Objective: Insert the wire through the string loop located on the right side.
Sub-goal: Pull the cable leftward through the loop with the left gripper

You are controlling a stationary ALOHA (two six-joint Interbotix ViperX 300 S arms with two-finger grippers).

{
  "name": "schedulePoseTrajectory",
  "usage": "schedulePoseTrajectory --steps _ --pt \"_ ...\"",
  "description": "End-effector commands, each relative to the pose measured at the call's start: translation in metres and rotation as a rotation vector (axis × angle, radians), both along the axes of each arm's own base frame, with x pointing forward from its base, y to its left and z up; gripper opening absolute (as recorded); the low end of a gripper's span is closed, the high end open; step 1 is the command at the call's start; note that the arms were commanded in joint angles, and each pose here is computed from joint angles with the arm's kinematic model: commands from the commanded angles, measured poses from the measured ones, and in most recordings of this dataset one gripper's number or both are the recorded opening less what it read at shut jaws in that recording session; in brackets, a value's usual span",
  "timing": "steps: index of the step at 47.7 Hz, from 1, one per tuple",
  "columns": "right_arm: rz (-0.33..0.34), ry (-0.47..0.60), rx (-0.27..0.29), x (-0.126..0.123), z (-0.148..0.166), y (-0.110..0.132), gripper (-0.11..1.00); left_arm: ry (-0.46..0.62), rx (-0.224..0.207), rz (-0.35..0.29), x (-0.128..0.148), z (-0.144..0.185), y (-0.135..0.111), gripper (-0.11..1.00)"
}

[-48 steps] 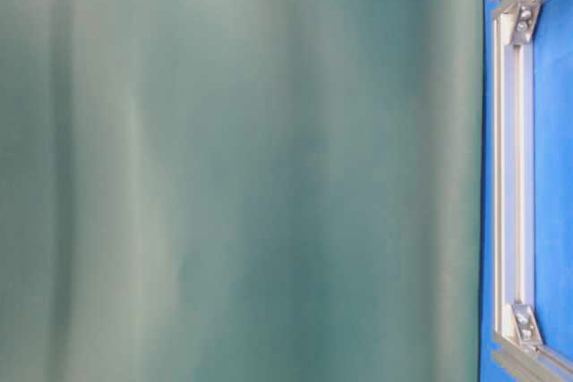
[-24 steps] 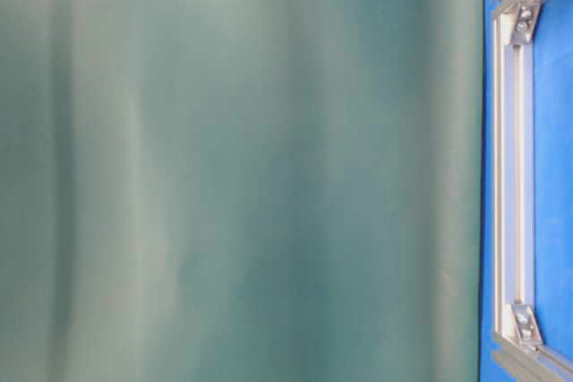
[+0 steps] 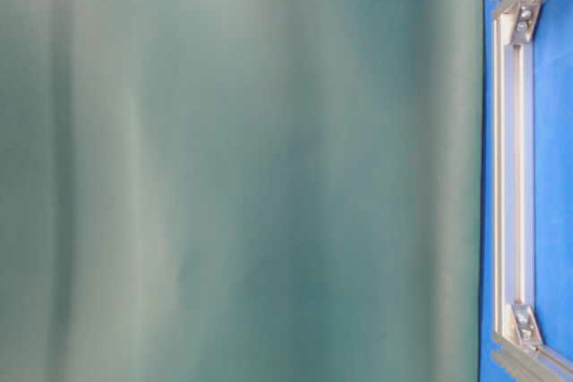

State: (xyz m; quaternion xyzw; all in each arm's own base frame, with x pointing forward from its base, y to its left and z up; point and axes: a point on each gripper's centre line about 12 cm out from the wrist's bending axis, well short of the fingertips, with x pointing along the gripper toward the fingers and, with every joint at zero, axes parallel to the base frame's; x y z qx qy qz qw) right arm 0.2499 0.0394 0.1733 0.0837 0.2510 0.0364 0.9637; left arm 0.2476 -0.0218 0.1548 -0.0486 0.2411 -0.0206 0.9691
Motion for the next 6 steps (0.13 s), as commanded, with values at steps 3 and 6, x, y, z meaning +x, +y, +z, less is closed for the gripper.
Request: schedulePoseTrajectory --steps 3,6 --pt "-0.004 -0.05 0.003 0.0008 0.0239 -0.0035 0.94 -0.047 -0.004 0.008 0.0079 0.022 0.0019 0.86" --pt "-0.005 -0.054 0.001 -0.0014 0.0274 -0.0054 0.94 -0.05 -0.005 0.009 0.0084 0.0257 0.0021 0.86"
